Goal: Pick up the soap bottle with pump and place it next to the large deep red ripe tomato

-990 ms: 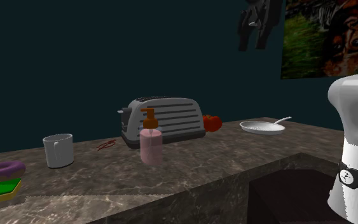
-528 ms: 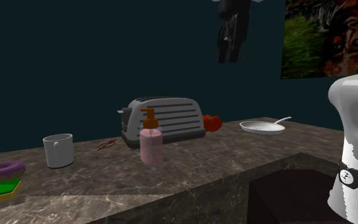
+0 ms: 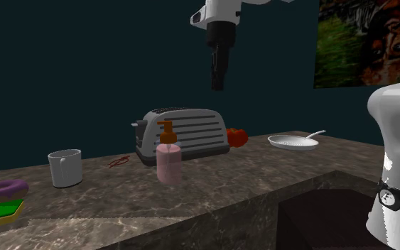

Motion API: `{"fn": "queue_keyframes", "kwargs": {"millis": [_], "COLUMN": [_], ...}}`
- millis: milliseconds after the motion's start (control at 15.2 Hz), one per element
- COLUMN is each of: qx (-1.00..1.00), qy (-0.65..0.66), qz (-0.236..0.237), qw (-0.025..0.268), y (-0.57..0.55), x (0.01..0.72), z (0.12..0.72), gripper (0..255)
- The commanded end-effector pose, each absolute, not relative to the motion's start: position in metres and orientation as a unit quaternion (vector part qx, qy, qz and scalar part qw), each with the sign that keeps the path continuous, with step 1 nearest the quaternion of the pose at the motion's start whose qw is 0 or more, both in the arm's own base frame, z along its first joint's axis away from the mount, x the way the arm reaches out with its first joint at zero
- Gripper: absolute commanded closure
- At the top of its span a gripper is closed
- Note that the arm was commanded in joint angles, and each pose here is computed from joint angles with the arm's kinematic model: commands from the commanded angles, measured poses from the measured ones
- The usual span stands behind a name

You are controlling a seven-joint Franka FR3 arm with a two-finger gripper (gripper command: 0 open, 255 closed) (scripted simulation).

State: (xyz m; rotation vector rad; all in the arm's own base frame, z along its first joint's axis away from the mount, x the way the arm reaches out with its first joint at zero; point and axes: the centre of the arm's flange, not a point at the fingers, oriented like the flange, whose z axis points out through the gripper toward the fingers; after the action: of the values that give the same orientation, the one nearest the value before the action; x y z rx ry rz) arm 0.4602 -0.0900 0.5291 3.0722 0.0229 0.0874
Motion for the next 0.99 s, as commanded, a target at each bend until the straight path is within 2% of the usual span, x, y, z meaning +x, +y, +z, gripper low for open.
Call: {"fn": "queue_keyframes", "kwargs": {"millis": [0,924], "qx": [0.999,1.0], "qy": [0.003,-0.025], "qz": [0.026,0.01], "qw": [0.029,-0.002], "y": [-0.105,-0.197], "x": [0.48,0.605], "z": [0.519,0.433], "gripper": [0,0]}}
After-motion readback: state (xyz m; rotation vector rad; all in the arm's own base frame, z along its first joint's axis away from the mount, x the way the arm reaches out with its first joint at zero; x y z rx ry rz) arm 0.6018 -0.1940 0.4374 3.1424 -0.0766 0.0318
